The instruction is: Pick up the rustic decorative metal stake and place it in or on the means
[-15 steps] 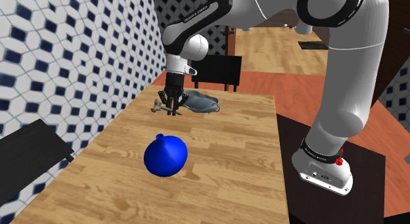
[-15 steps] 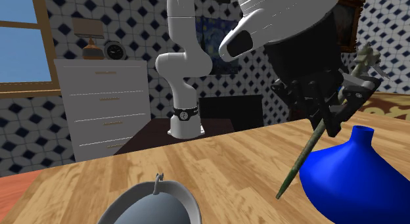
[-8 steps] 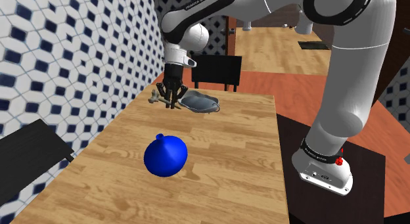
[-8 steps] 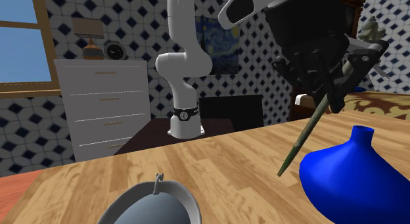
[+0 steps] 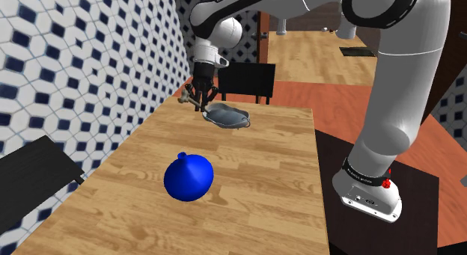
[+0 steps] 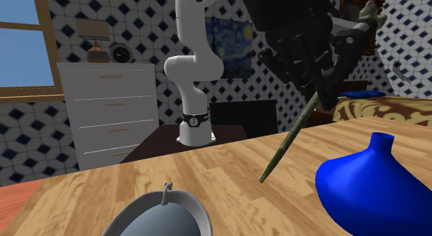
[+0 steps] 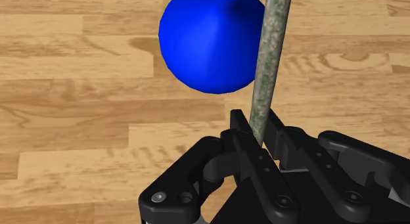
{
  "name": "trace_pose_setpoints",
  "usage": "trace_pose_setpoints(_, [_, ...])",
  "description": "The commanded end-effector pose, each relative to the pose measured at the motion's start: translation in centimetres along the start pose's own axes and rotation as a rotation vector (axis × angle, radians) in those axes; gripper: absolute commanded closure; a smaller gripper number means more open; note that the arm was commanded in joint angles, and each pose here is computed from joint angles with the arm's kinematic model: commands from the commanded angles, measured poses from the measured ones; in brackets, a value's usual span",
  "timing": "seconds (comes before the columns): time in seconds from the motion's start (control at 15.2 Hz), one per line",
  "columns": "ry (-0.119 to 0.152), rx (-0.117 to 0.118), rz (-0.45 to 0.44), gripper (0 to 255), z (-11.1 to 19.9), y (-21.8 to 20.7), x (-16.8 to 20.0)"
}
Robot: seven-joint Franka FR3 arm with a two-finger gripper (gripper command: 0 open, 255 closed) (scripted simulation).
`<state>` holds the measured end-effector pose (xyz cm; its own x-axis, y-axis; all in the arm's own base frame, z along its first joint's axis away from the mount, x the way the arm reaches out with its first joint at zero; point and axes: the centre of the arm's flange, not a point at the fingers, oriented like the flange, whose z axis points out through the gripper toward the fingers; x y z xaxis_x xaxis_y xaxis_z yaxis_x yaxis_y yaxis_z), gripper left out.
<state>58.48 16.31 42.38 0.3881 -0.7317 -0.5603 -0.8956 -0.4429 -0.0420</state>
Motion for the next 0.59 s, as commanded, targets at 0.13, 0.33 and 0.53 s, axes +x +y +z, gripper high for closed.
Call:
trace_pose_setpoints(0.13, [0.000, -0.001, -0.001, 255, -2.9, 0.5, 4.3])
trace_pose_setpoints(0.33, [0.000, -0.001, -0.001, 255, -5.1, 0.9, 7.6])
trace_pose_setpoints(0.53, [0.000, -0.001, -0.001, 255, -7.3, 1.4, 10.9])
